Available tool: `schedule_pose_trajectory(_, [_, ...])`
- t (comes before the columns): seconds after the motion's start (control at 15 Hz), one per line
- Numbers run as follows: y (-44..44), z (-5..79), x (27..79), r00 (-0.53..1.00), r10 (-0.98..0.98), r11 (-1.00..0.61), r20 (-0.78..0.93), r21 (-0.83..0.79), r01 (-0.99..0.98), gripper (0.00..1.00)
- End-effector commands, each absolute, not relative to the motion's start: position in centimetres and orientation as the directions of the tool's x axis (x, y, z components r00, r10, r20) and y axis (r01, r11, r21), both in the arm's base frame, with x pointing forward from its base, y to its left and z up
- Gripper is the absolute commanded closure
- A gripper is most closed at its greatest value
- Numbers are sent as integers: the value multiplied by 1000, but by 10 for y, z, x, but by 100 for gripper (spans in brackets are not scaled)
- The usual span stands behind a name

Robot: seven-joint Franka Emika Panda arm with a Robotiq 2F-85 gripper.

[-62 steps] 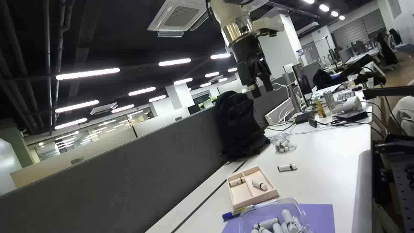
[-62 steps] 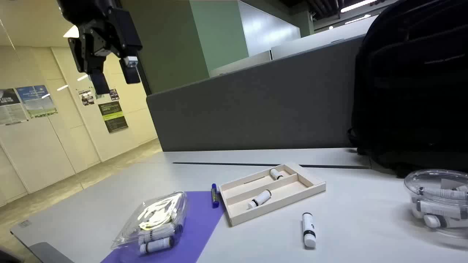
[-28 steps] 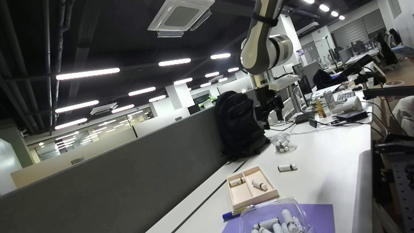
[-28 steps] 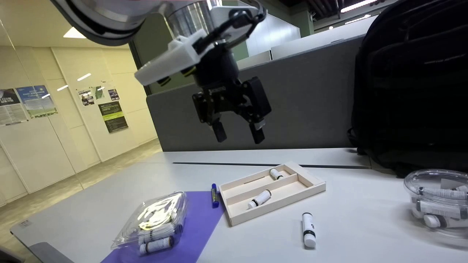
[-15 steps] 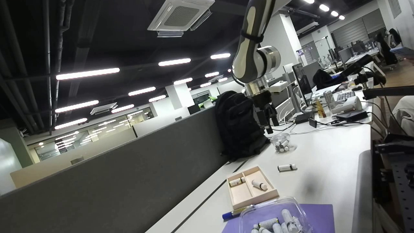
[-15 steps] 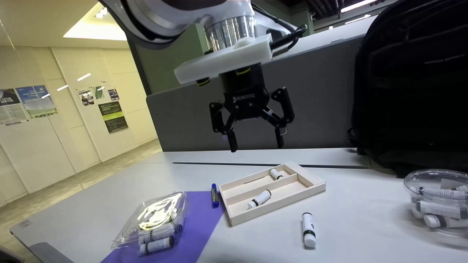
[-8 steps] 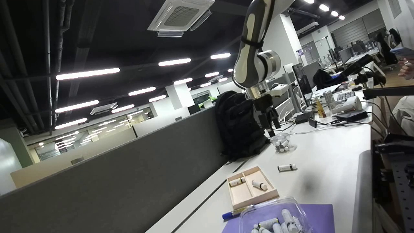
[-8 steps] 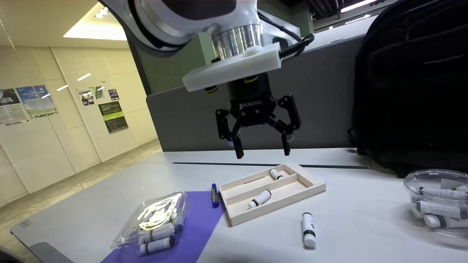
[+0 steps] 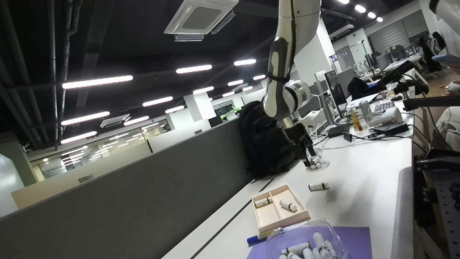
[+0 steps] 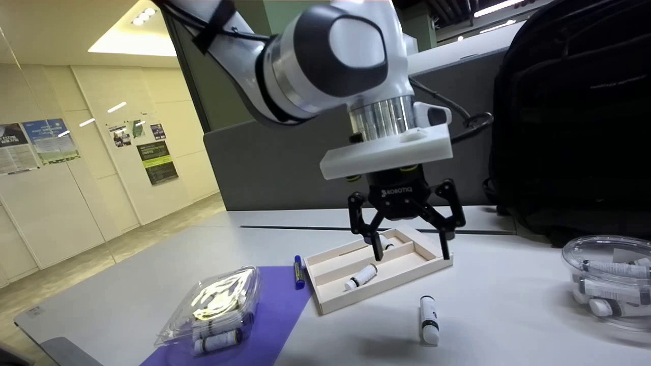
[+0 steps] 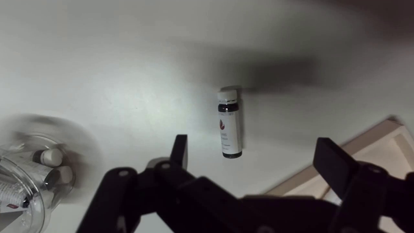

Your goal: Pick the object and put it in the upper segment of the box

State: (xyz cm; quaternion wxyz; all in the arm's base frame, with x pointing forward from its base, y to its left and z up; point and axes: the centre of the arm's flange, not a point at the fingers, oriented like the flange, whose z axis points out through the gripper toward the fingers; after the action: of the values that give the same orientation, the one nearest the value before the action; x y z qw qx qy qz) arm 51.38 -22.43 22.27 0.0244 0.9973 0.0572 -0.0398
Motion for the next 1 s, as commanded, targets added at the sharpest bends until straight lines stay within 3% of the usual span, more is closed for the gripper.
schedule_pose_trajectory(0.0, [-242,193,541,989,99,-992,-106,66,106,0])
schedule_pose_trajectory(0.8, [-248,130,553,974,113,-992,-196,38,123,0])
schedule_pose_trajectory(0.87, [-248,127,554,973,116,-991,-201,36,125,25])
schedule_pose_trajectory(0.93, [-248,125,554,972,118,-991,-206,33,127,25])
